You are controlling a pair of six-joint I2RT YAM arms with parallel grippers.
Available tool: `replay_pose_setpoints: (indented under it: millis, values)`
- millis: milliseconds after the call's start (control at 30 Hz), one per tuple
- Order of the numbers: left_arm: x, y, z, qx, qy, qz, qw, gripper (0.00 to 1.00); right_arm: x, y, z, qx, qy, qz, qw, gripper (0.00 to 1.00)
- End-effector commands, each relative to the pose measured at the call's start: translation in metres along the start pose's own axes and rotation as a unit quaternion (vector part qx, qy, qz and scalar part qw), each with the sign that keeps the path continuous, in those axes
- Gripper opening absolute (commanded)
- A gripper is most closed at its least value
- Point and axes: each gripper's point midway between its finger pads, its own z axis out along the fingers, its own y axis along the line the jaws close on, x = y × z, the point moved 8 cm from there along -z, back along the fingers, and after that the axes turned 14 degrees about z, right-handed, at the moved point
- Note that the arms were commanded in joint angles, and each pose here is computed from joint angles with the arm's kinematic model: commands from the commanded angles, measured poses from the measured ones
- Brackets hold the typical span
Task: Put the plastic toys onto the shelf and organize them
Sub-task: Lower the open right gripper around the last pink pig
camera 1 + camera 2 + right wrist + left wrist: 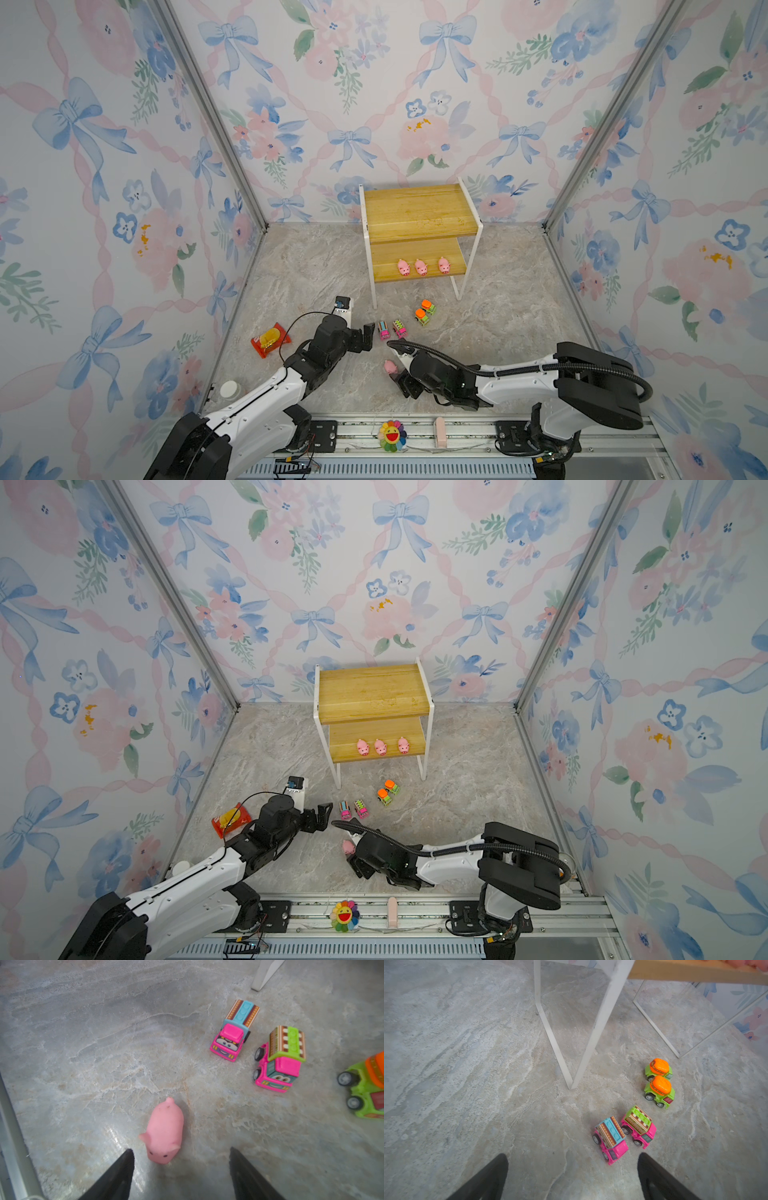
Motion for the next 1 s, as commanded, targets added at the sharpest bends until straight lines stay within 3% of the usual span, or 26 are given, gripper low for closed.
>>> replay_pose_setpoints:
  millis: [0, 767, 967]
  values:
    - [0.008, 0.005, -0.001, -0.013, 0.013, -0.005, 1.0, 0.98, -0.005, 0.006, 0.004, 0.002, -0.01, 0.001, 1.0, 0.74]
    - [0.012, 0.008, 0.0, -0.013, 0.015, -0.007, 1.0, 0.98, -0.002, 0.01, 0.026, 0.014, 0.04, -0.003, 0.999, 0.66]
    - [0.013, 0.009, 0.0, -0.015, 0.017, -0.007, 1.0, 0.98, 0.0, 0.009, 0.024, 0.008, 0.042, 0.002, 0.999, 0.57]
